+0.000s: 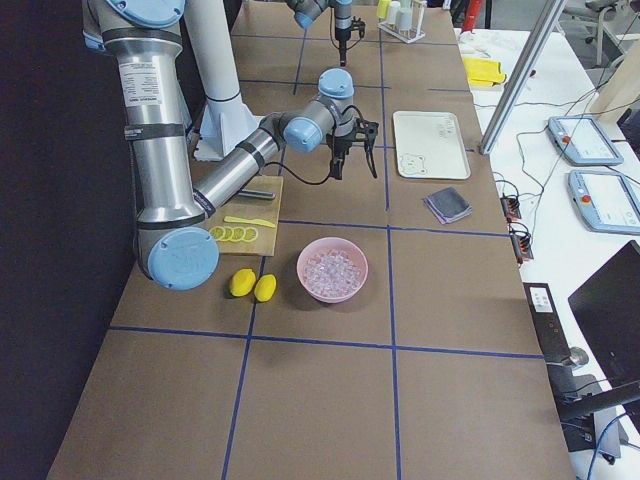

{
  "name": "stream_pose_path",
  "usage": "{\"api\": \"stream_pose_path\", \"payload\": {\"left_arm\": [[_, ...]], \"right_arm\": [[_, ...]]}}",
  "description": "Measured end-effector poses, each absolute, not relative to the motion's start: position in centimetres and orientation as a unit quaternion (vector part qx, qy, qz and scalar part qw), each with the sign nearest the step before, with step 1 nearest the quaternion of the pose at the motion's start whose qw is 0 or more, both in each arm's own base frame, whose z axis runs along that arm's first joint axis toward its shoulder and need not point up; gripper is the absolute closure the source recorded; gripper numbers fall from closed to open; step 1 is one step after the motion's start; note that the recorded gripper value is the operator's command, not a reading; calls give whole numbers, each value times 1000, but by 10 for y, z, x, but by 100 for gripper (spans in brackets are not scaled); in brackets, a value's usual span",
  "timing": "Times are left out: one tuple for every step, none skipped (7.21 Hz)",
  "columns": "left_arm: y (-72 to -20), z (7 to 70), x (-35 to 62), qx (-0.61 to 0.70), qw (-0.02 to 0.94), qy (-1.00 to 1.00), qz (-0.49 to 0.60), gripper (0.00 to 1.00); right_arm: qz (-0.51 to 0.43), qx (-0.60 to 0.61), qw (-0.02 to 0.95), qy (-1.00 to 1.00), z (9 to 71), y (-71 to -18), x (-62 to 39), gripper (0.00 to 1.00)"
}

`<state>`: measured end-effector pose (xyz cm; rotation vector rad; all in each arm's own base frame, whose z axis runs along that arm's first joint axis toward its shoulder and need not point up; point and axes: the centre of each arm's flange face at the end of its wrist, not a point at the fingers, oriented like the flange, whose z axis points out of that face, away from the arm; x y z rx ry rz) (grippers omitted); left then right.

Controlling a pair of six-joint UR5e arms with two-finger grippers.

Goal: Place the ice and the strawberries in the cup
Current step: 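Close the left gripper on the red strawberry and lift it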

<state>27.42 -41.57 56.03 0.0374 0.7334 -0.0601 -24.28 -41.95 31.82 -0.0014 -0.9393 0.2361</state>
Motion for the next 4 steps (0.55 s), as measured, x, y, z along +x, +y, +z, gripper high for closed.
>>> {"api": "stream_pose_path", "payload": {"left_arm": [[-416,562,274,16,933,357,-30,3],[-416,564,274,16,934,356,-30,3],[-416,566,274,15,934,354,-31,5],[-416,567,275,15,935,353,-30,5]], "right_arm": [[113,-1,885,-452,318,-420,-243,1],[113,0,885,-452,318,-419,-243,1],[113,0,885,-452,317,-419,-242,1],[113,0,885,-452,317,-419,-242,1]]}}
